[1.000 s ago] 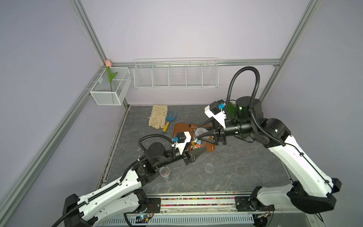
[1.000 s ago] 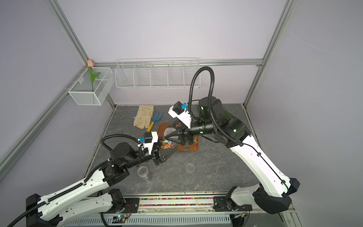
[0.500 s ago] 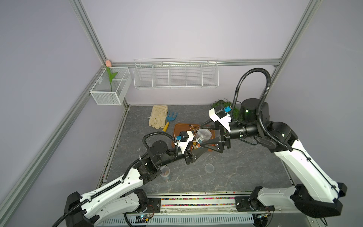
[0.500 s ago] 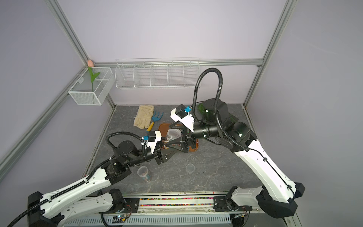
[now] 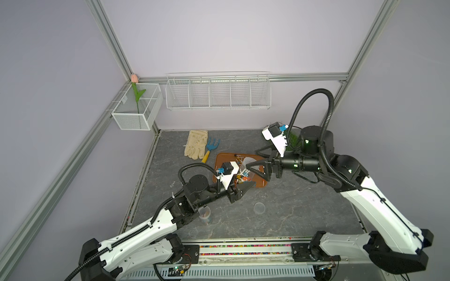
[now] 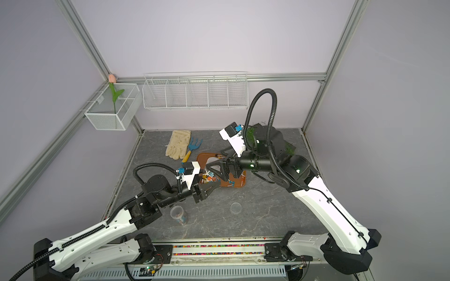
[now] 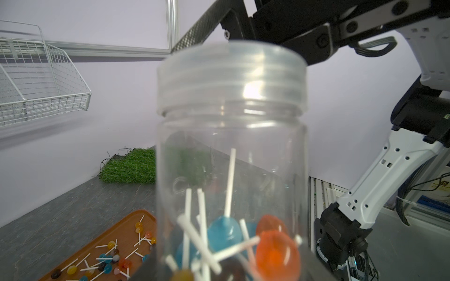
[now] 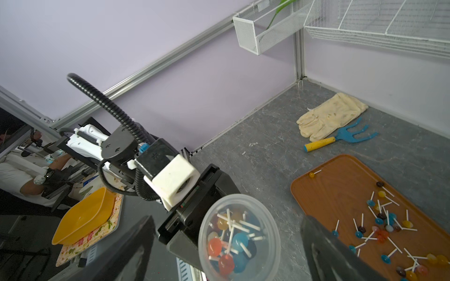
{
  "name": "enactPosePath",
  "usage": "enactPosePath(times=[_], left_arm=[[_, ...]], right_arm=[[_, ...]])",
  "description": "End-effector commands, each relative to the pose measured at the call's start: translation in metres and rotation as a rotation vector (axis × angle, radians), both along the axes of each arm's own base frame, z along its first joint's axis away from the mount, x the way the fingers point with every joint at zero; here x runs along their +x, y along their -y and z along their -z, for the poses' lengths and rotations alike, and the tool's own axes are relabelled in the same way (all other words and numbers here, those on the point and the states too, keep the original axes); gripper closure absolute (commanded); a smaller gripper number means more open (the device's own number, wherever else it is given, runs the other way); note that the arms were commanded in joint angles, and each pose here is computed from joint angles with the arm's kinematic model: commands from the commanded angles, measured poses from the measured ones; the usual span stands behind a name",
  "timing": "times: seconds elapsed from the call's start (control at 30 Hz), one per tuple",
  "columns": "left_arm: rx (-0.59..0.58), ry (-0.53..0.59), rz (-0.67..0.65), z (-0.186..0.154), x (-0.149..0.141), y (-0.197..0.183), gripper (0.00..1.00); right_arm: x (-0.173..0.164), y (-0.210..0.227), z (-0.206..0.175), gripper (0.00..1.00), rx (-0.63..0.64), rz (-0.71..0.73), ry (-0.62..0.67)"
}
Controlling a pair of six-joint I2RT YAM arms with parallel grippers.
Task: Pour the candies out of the jar
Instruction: Unscrew the lid from the jar.
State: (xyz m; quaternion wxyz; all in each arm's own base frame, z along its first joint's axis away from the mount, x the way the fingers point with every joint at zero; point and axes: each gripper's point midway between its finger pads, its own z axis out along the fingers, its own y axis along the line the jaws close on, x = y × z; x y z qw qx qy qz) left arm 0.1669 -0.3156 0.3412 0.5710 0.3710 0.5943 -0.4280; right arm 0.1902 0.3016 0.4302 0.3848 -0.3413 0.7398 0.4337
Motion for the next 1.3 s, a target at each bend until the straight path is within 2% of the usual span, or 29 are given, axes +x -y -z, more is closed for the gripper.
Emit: enactPosePath(times=[0.0,0.23,0.47,0.6,0.73,0.8,0.93,1.03,1.17,1.2,1.27], left_arm=[[-0.016,0.026,-0.016,-0.006,0.002,-0.002,0.63],[-0.013,0.033,-0.018,-0.007,0.002,-0.003,0.63],[-0.010,0.035,-0.018,-0.007,0.002,-0.002,0.63],[-0.014,0.035,-0.014,-0.008,0.001,-0.002,0.63],[-0.013,0.044,0.044,-0.016,-0.008,0.001,0.62],[-0.018,0.044,0.079,-0.020,-0.014,0.003,0.62],[-0.040,0.047,0.127,-0.031,-0.022,0.004,0.62],[-0.048,0.045,0.150,-0.034,-0.026,0.005,0.62],[-0.046,0.043,0.152,-0.033,-0.025,0.007,0.62],[-0.046,0.045,0.149,-0.032,-0.025,0.007,0.62],[-0.049,0.049,0.138,-0.033,-0.023,0.006,0.62]], right_arm=[[0.001,-0.002,0.008,0.00,0.002,0.021,-0.058],[0.004,-0.007,0.018,0.16,-0.012,0.017,-0.072],[0.003,-0.010,0.018,0.40,-0.013,0.004,-0.065],[-0.003,-0.010,0.007,0.45,-0.026,-0.050,-0.002],[-0.010,-0.009,-0.021,0.48,-0.037,-0.145,0.113],[-0.021,-0.012,-0.036,0.48,-0.011,-0.238,0.176],[-0.067,-0.009,-0.056,0.44,0.074,-0.529,0.373],[-0.072,-0.007,-0.055,0.46,0.070,-0.563,0.421],[-0.068,-0.011,-0.046,0.46,0.046,-0.571,0.382],[-0.066,-0.013,-0.043,0.41,0.040,-0.566,0.370],[-0.058,-0.013,-0.042,0.21,0.025,-0.513,0.353]])
